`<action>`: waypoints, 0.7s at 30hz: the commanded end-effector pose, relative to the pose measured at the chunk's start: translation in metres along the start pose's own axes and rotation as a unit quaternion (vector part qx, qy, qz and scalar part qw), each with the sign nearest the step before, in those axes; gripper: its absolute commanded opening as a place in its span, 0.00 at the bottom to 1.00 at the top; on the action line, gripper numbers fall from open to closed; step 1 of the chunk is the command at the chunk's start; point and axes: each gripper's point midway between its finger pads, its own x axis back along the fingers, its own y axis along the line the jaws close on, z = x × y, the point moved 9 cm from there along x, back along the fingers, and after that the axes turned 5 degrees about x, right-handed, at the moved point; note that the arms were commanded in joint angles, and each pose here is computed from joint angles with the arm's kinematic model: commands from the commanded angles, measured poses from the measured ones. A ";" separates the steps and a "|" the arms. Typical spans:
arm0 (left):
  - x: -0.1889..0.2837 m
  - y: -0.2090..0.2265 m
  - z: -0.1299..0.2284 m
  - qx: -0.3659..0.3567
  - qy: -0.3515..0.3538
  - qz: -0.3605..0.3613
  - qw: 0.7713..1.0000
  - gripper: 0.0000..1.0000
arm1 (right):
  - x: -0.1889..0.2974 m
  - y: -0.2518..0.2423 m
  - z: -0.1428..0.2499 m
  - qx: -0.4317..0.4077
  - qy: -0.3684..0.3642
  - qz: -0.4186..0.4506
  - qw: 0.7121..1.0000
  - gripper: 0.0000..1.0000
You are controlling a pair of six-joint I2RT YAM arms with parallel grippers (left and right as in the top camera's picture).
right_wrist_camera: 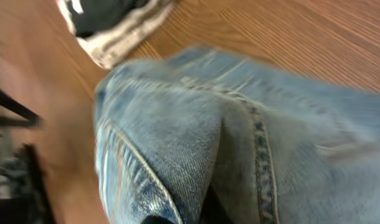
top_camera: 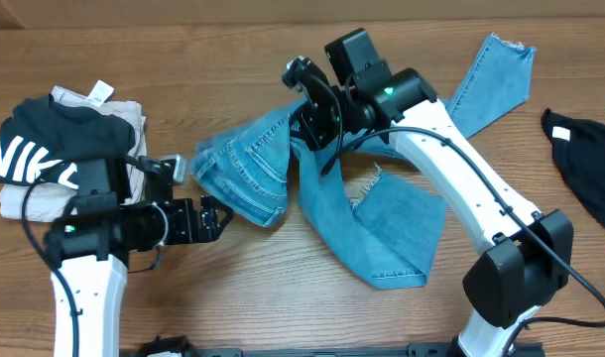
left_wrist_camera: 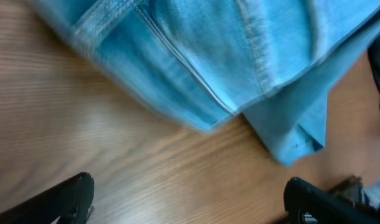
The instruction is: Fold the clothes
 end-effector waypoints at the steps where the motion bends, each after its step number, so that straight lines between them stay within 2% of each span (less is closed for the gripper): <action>1: -0.025 0.001 0.013 -0.024 0.021 0.045 0.998 1.00 | 0.028 0.019 -0.034 -0.010 -0.067 -0.060 0.996 0.04; 6: -0.036 -0.004 0.011 -0.040 -0.001 0.123 0.992 1.00 | 0.037 0.026 -0.048 -0.029 -0.095 -0.082 0.992 0.04; 21: -0.054 -0.013 -0.022 -0.059 -0.063 0.147 0.985 1.00 | 0.042 0.039 -0.067 -0.056 -0.137 -0.154 0.977 0.04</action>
